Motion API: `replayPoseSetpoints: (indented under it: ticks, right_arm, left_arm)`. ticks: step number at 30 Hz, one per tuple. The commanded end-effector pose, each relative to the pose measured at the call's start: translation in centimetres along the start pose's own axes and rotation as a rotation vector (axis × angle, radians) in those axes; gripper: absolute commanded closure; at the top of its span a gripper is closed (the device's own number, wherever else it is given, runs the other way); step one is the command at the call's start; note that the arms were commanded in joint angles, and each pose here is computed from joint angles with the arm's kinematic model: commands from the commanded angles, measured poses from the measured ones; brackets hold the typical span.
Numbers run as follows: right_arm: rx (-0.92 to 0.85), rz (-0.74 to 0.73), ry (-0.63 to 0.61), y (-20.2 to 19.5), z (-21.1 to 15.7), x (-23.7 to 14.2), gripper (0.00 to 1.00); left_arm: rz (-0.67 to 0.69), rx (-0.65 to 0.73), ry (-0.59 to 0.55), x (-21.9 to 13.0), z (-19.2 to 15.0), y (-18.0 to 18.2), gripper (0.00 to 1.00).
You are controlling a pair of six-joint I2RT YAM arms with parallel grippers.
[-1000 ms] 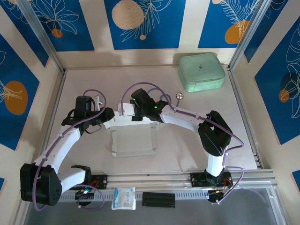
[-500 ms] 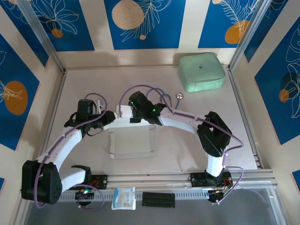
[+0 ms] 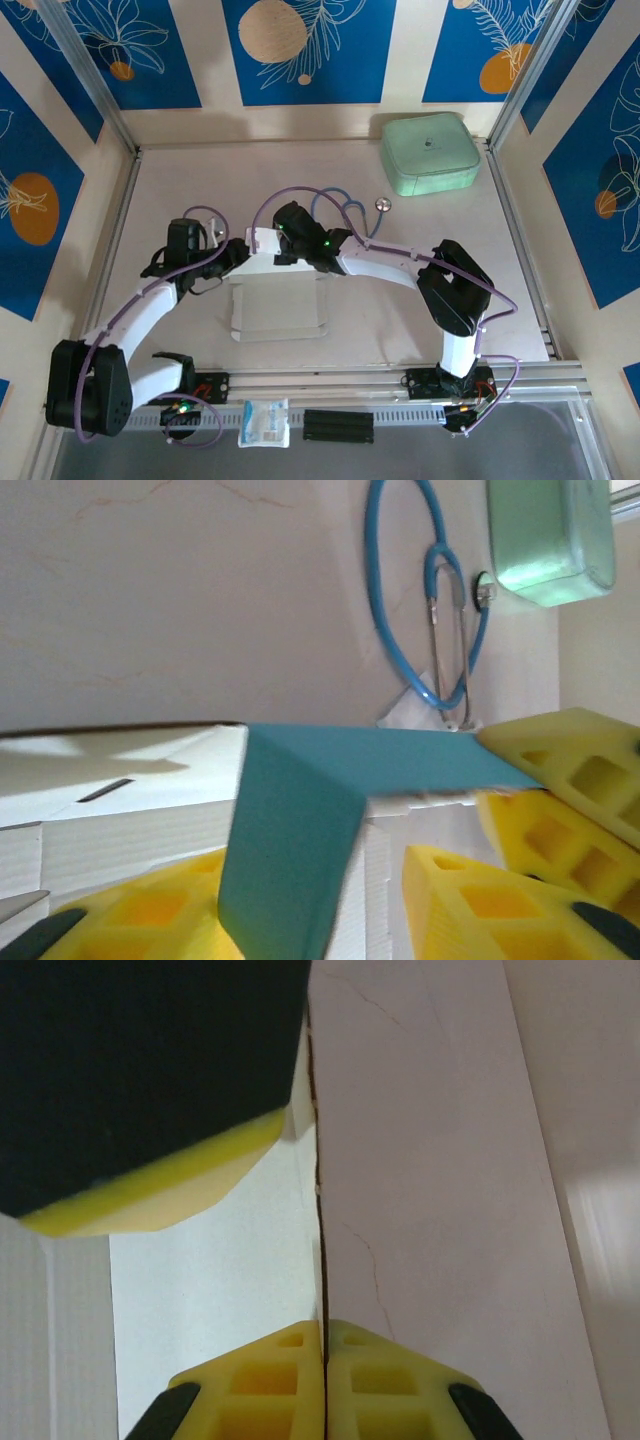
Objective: Fold the paper box
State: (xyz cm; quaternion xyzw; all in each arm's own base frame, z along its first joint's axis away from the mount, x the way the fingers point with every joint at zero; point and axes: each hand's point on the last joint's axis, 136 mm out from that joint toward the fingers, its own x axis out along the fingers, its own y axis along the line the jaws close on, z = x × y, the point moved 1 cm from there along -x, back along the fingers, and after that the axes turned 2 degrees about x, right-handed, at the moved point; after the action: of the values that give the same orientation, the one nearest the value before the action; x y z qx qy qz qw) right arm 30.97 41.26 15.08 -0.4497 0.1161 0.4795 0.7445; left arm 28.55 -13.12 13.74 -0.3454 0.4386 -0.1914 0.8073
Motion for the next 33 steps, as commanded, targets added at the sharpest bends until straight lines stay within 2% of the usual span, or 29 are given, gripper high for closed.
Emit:
replayPoseSetpoints:
  ticks: [1, 8, 15, 21, 28, 33]
  right_arm:
    - [-0.008, 0.139, 0.119, 4.9, -3.6, 1.2, 0.94]
    - [-0.016, 0.132, 0.115, 4.6, -3.5, 1.0, 0.94]
    - [-0.022, 0.127, 0.114, 4.4, -3.4, 0.7, 0.94]
    - [-0.051, 0.101, 0.107, 3.8, -3.2, 0.3, 0.94]
    - [-0.121, -0.029, 0.071, -0.1, -2.0, -0.6, 0.95]
    - [-0.195, -0.146, 0.050, -3.5, -1.7, -1.3, 0.95]
  left_arm:
    - [-0.020, 0.017, -0.057, -2.0, 1.3, -2.0, 0.54]
    - [0.008, 0.040, -0.150, -5.3, 2.7, -3.7, 0.50]
    - [0.185, 0.051, -0.179, -7.2, 3.4, -2.0, 0.46]
    - [0.216, 0.057, -0.180, -6.8, 3.7, -1.3, 0.44]
    - [0.196, 0.085, -0.134, -6.0, 3.2, -1.2, 0.47]
    - [0.280, 0.128, -0.130, -6.9, 1.5, 0.8, 0.50]
